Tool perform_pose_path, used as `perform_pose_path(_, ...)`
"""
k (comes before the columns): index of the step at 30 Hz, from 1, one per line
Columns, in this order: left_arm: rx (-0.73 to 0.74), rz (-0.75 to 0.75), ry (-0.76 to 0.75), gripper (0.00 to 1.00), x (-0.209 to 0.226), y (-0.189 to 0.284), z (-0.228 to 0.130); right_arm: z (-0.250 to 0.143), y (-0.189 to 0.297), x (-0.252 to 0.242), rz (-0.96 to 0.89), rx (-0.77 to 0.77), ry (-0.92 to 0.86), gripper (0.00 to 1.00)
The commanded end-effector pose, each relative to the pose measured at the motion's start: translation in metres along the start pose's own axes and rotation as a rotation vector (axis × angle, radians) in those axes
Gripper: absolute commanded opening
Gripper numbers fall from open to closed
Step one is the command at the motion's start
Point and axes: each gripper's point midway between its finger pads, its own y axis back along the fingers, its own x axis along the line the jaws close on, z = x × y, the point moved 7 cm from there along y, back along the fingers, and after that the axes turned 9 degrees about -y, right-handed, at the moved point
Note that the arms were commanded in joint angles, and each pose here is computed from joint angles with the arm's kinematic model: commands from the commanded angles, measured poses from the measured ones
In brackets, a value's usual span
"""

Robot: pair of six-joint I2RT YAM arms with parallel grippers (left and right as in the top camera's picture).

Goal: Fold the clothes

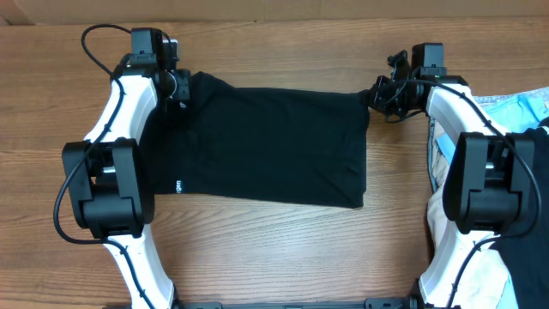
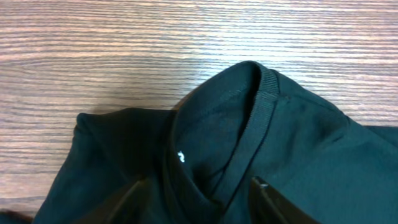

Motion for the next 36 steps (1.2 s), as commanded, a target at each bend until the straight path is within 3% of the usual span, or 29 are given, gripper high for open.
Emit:
perform_pose_path(1, -0.020, 0.018, 0.001, 0.50, 0.001, 0.011, 0.004, 0.011, 0.018, 0.017, 0.033, -0.053, 0.043, 0.09)
perform_pose_path(8, -0.004, -0.005, 0.002, 0.42, -0.004, 0.001, -0.009, 0.012, 0.018, 0.017, 0.034, -0.057, 0.045, 0.09)
perform_pose_path(10, -0.013, -0.007, 0.002, 0.30, -0.004, -0.001, -0.009, 0.012, 0.018, 0.017, 0.035, -0.057, 0.046, 0.09)
perform_pose_path(12, -0.039, -0.004, 0.000, 0.08, -0.004, 0.000, -0.004, 0.012, 0.018, 0.017, 0.034, -0.056, 0.045, 0.09)
perform_pose_path(13, -0.054, -0.001, 0.001, 0.04, -0.002, 0.003, 0.001, 0.011, 0.018, 0.017, 0.033, -0.054, 0.044, 0.09)
perform_pose_path(22, -0.131, 0.033, 0.052, 0.04, 0.022, 0.050, 0.036, 0.006, 0.018, 0.014, 0.018, -0.026, 0.102, 0.09)
perform_pose_path(36, 0.216, 0.246, 0.076, 0.04, 0.055, 0.058, -0.025, -0.016, 0.020, -0.003, -0.094, 0.083, 0.013, 0.09)
